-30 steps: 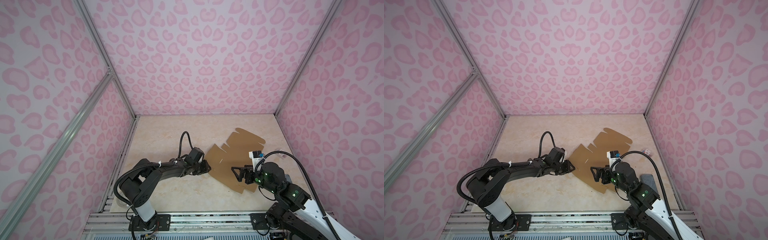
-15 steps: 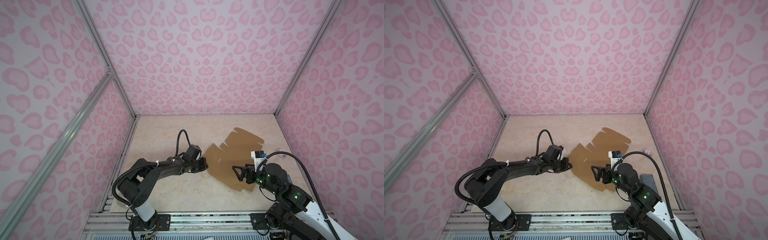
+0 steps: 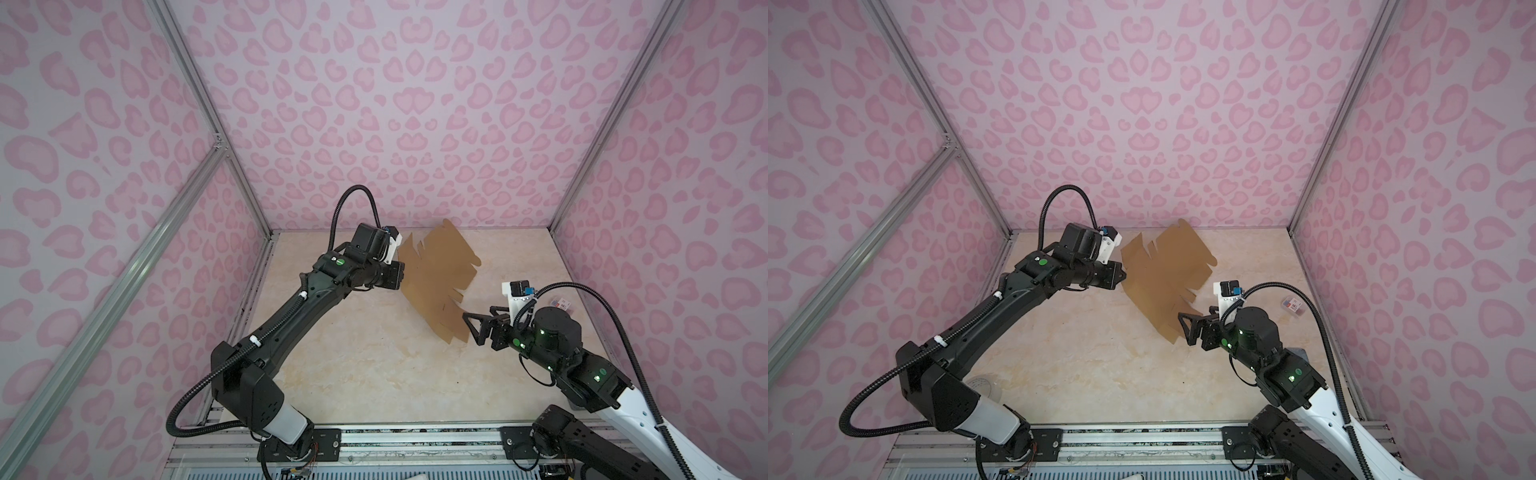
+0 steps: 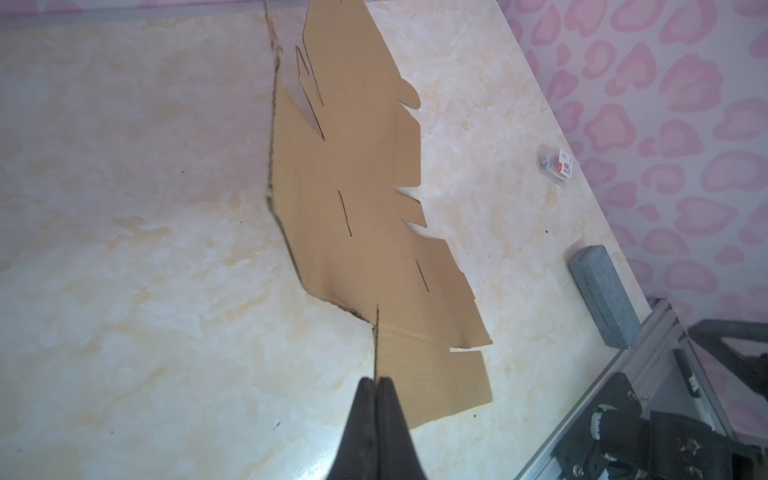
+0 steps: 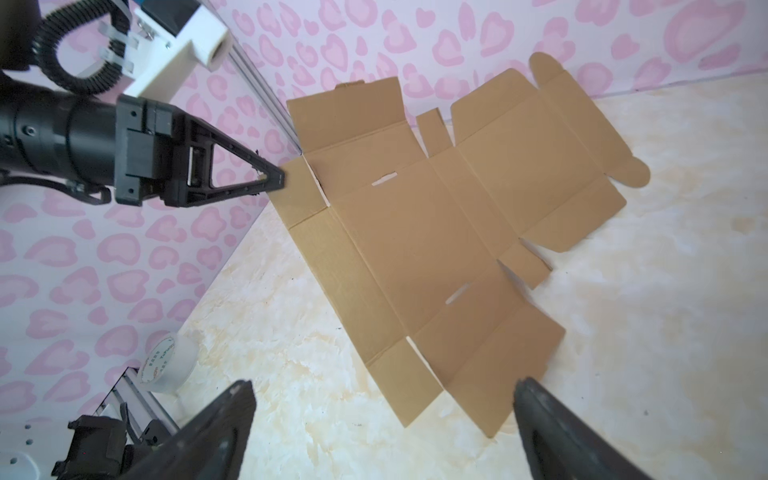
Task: Fold the paper box
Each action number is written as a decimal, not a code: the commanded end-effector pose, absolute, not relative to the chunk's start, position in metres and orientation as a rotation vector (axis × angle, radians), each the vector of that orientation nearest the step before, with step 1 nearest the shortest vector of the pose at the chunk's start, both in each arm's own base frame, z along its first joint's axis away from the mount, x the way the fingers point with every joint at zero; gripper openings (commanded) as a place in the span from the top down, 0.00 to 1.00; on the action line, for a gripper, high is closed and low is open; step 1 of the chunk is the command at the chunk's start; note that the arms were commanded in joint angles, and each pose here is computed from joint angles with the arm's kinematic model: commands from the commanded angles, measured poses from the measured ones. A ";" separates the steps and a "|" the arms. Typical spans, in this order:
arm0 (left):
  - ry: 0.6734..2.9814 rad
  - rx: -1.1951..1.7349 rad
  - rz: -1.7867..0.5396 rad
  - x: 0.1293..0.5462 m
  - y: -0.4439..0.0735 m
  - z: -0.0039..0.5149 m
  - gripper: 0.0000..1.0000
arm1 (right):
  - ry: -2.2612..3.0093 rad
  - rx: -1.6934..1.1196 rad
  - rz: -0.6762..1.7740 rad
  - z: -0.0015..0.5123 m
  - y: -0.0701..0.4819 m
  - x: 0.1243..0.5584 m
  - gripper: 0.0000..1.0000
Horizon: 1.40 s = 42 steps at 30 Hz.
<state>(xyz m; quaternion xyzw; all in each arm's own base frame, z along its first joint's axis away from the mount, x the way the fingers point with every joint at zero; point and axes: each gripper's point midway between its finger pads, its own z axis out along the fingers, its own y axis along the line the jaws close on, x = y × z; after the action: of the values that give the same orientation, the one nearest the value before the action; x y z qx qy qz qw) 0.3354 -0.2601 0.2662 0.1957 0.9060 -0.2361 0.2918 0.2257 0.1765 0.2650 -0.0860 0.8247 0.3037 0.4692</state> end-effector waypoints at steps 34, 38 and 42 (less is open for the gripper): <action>1.745 1.642 -0.652 0.199 -0.300 0.373 0.96 | 1.899 -0.281 0.402 0.363 0.126 0.222 0.03; 1.824 1.581 -0.654 0.248 -0.304 0.351 0.96 | 1.964 -0.307 0.425 0.337 0.135 0.222 0.02; 1.902 1.520 -0.627 0.298 -0.307 0.318 0.95 | 2.011 -0.308 0.467 0.314 0.142 0.222 0.02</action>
<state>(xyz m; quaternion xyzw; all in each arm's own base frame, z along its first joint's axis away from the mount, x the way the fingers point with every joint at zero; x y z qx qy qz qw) 0.2724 -0.2993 0.3230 0.5761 0.7290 -0.2356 0.2849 0.2237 0.1350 0.3216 -0.1299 0.8303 0.1701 0.5145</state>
